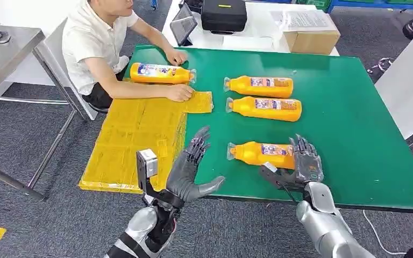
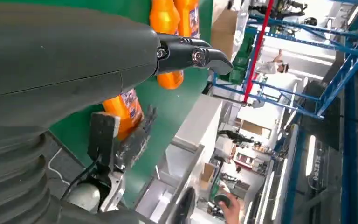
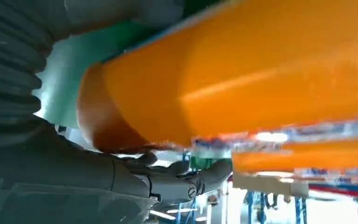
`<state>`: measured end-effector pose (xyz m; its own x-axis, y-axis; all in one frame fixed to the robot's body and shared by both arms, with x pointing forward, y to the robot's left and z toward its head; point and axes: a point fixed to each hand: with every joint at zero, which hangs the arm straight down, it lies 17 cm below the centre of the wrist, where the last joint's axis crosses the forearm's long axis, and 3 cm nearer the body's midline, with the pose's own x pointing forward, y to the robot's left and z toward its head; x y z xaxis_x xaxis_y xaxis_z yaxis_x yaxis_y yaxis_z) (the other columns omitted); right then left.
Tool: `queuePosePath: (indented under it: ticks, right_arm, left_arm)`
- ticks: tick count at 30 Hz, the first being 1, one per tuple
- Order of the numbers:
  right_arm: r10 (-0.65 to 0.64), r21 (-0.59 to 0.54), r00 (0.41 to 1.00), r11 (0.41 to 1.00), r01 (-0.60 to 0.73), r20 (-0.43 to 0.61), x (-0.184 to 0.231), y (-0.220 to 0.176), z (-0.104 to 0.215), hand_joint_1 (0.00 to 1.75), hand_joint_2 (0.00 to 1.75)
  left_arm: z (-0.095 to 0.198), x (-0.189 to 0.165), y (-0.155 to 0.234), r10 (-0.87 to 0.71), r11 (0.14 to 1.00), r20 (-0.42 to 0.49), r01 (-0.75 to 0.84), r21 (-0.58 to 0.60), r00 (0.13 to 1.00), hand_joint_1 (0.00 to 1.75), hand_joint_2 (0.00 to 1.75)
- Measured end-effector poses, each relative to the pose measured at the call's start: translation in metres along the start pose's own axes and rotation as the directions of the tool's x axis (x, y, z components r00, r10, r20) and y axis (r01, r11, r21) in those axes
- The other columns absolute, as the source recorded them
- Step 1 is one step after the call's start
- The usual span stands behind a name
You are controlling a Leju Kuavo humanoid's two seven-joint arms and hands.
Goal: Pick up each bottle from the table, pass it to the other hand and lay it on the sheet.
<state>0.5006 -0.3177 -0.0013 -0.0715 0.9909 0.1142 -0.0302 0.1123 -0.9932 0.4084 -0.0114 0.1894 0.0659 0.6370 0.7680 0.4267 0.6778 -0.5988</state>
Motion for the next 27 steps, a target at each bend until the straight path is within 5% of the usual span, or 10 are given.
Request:
queuePosePath:
  ticks: [23, 27]
  right_arm:
    - [-0.015, 0.087, 0.999, 0.996, 0.018, -0.036, -0.024, 0.017, 0.009, 1.73, 1.75]
    - [-0.131, 0.062, 0.991, 0.99, 0.13, 0.015, -0.011, 0.017, 0.013, 1.75, 1.75]
  left_arm:
    - [-0.003, -0.004, 0.006, -0.014, 1.0, -0.011, 0.014, 0.023, 1.0, 0.0, 1.75]
    - [-0.003, 0.0, 0.011, -0.03, 0.998, 0.012, 0.03, 0.05, 0.999, 0.0, 1.75]
